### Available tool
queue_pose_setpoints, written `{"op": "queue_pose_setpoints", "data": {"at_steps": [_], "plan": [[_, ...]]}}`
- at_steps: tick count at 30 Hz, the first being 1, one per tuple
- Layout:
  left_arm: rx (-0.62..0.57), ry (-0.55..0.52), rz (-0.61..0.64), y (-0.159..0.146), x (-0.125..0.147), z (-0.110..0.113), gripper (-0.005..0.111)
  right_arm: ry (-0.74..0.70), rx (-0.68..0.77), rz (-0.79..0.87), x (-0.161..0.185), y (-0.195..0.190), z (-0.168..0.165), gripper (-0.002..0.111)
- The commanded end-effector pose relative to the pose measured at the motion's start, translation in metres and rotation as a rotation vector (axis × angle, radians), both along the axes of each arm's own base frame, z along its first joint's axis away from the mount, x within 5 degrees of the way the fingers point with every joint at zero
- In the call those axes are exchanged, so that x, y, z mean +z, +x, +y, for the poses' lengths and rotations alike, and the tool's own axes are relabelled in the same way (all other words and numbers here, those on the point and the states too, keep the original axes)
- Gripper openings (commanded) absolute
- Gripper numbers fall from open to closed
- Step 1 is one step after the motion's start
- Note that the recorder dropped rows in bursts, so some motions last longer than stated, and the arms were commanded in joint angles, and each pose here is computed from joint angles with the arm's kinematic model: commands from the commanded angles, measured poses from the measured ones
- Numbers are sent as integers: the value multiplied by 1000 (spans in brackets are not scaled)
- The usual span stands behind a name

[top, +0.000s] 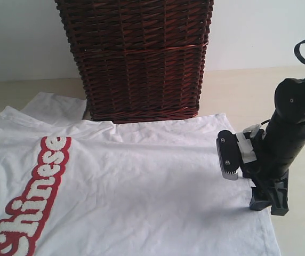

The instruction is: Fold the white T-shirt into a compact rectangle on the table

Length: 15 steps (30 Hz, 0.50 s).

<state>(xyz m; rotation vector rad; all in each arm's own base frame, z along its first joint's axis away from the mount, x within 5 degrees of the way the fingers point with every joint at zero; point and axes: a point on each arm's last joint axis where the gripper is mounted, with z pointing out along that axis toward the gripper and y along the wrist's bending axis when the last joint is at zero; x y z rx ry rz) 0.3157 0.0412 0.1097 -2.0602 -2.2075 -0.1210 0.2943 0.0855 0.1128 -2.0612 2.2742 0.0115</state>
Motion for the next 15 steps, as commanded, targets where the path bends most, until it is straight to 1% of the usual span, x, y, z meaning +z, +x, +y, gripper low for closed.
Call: {"op": "queue_pose_setpoints", "data": {"at_steps": [1, 6, 10, 12, 15], "plan": [[42, -29, 60, -6, -11, -2, 104, -41, 38, -6, -11, 1, -5, 66], [42, -29, 60, -6, -11, -2, 104, -42, 38, -2, -11, 1, -5, 66], [42, -29, 60, -6, -11, -2, 104, -51, 38, 32, -12, -2, -5, 66], [42, -29, 60, -6, -11, -2, 104, -73, 63, 34, -12, -2, -7, 66], [42, -29, 60, -6, -11, -2, 104, -74, 47, 34, -12, -2, -8, 66]]}}
